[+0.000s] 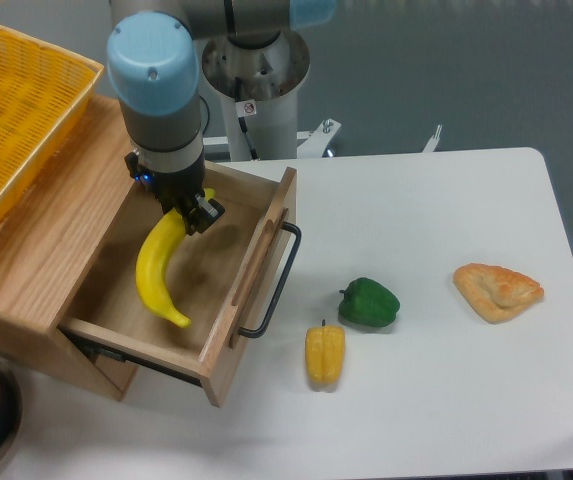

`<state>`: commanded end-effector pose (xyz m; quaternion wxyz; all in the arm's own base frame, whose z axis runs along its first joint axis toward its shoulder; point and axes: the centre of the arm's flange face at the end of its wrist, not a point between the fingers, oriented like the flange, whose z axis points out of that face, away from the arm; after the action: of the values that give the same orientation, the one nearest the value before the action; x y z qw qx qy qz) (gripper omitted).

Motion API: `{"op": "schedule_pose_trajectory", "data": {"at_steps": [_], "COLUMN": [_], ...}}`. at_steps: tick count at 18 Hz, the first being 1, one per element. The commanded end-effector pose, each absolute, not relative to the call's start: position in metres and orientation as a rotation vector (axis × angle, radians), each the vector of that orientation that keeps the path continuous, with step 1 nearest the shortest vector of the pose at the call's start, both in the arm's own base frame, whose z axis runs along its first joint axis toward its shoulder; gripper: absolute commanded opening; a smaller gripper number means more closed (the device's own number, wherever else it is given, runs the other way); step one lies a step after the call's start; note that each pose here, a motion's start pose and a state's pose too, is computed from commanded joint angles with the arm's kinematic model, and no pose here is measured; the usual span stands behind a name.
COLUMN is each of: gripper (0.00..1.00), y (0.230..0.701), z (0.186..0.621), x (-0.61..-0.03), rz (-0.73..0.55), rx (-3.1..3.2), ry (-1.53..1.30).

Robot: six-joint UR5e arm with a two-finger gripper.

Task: Place the banana in the top drawer
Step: 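Lower the banana into the drawer and open the gripper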

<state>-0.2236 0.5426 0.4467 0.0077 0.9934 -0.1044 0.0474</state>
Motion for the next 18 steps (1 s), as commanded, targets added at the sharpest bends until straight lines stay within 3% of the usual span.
{"op": "schedule_pose_trajectory", "data": {"at_steps": [6,12,18], "gripper": [0.43,0.61,0.67], "y": [0.543,0.544,0.542], "z": [0.437,0.435,0.441], "x": [-0.223,-0.224,-0.224], "rz": [0.154,0.138,0.131], "rx": [3.096,3.108,3.118], "ry": [-0.332,-0.332,-0.336]}}
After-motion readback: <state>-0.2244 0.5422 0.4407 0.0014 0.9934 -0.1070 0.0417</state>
